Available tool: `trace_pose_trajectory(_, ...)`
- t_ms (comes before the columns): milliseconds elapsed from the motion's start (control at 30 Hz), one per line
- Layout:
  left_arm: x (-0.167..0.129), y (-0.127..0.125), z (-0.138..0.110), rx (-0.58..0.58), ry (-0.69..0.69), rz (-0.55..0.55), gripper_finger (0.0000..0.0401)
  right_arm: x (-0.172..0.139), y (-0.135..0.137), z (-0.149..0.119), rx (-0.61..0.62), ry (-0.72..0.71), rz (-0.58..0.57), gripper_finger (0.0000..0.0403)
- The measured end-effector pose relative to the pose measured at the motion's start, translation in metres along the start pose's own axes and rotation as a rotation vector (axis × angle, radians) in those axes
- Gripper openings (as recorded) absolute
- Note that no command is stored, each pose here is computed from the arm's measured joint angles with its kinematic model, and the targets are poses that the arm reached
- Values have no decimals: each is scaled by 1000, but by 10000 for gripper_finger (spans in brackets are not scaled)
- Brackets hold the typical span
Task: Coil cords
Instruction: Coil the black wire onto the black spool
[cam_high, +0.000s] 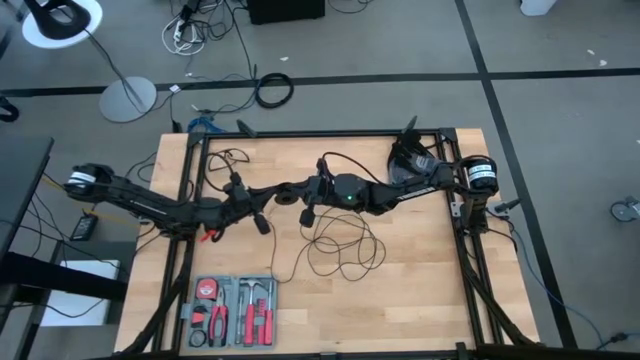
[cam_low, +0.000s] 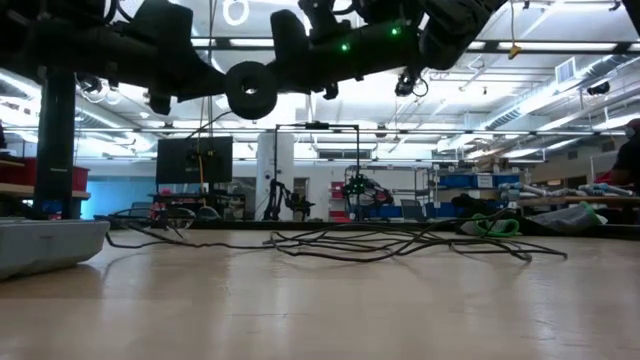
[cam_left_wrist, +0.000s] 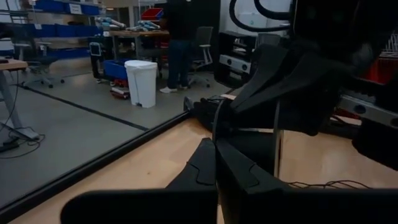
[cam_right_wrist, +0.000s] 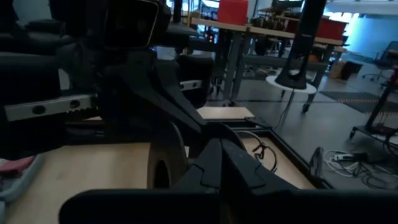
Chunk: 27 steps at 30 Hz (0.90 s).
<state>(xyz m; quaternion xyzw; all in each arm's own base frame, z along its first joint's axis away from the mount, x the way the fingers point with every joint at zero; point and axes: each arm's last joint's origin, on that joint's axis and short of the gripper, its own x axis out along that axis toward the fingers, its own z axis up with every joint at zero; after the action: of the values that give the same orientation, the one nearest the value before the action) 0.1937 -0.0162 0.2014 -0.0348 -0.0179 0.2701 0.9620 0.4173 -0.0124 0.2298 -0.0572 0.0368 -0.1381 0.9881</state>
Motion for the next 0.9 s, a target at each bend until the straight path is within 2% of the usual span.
trace_pose_trajectory(67, 1, -1, -1, 2, -1, 1, 0, 0, 0, -1, -4, 14, -14, 0)
trace_pose_trajectory(267, 1, 0, 0, 5, -10, 20, 0, -3, -2, -3, -70, 72, -186, 0)
trace_pose_trajectory(467, 1, 1, 0, 29, -12, 57, 0, -6, -1, -3, -88, 112, -258, 0)
trace_pose_trajectory(633, 1, 1, 0, 49, -11, 60, 0, -6, 1, -6, -69, 140, -248, 0)
trace_pose_trajectory(900, 1, 1, 0, 50, -10, 64, 0, -5, 3, -6, 13, 121, -116, 0)
